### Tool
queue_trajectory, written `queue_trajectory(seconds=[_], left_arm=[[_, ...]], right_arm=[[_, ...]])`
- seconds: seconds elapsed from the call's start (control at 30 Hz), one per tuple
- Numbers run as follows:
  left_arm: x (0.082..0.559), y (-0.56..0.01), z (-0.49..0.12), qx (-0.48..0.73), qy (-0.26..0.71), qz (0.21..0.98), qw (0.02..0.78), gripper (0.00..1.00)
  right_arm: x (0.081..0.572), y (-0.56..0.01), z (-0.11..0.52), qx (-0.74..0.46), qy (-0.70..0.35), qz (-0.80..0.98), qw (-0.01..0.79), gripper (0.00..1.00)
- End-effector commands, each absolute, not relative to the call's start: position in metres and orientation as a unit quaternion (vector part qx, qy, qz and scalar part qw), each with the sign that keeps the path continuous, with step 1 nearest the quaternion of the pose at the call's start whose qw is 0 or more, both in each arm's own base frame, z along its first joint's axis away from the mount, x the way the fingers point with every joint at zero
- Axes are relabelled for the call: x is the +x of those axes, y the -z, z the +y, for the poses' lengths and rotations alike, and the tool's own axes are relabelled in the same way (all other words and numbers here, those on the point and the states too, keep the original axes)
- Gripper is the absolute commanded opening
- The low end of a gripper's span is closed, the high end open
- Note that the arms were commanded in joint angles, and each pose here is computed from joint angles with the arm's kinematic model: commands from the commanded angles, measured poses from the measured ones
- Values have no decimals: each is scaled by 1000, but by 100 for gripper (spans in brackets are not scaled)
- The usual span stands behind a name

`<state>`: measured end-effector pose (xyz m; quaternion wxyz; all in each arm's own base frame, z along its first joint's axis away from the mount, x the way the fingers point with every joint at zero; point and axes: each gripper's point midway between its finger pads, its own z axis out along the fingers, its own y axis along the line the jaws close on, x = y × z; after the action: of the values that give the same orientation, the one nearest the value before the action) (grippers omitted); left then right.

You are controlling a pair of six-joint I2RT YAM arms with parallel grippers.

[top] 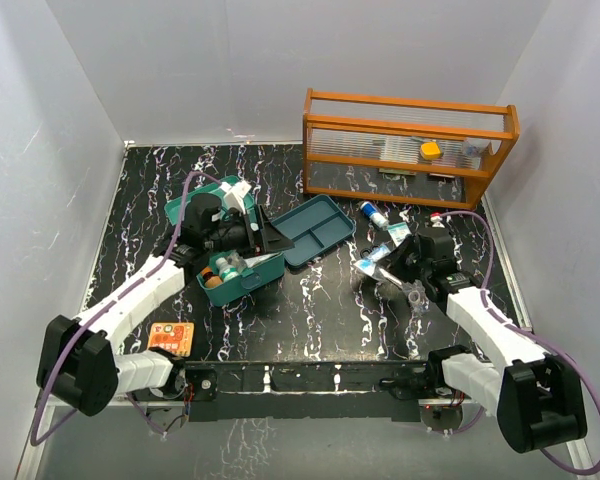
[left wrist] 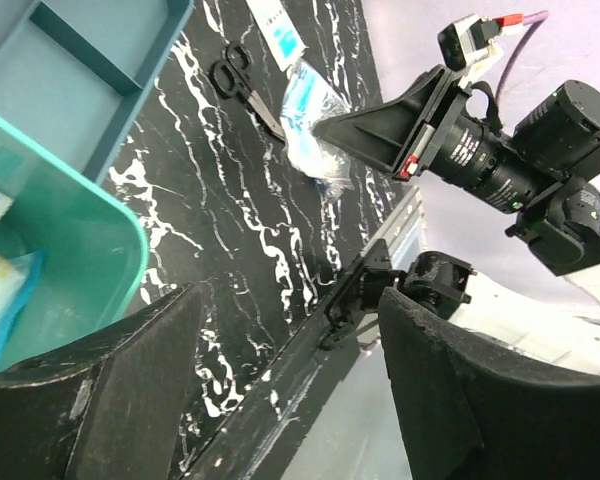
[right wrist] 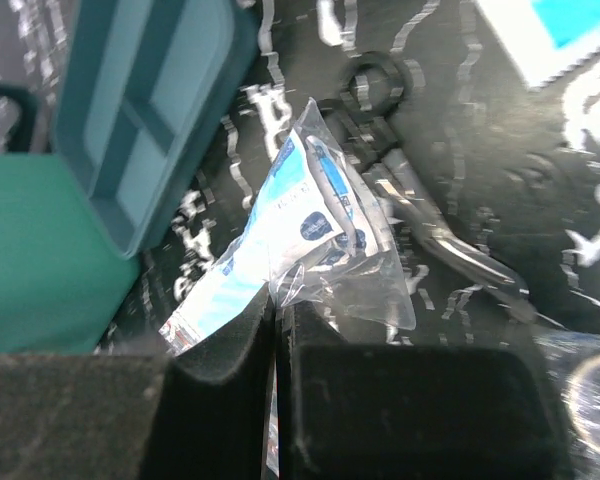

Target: Organize the medicine kit

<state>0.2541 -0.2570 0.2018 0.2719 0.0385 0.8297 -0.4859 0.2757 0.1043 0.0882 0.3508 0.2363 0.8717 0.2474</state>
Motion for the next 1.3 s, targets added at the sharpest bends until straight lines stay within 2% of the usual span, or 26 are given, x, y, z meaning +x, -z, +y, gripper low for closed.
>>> queue_trajectory(seconds=[0.0,0.17,0.4,0.73,0.83,0.97,1.27], left_arm=[[255,-222,-276,35,525,810,259,72],[254,-218,-290,14,552,804,222,76],[244,-216,-298,4,576,798,179,79],[236,-222,-296,-11,605,775,183,79],[235,-224,-297,-9,613,769,184,70],[237,-222,-297,-15,605,776,178,48],[234,-234,-298,11,608,771,192,21]], right_arm=[[284,-158,151,119,-369,832,397,0],[275,-213,194,21,-446,786,428,0],[252,-255,250,-109,-502,737,439,0],[232,-253,290,-195,-524,723,405,0],[231,-249,296,-201,-520,728,399,0],[233,-246,298,-200,-516,731,399,0],[239,-240,298,-191,-503,747,390,0]])
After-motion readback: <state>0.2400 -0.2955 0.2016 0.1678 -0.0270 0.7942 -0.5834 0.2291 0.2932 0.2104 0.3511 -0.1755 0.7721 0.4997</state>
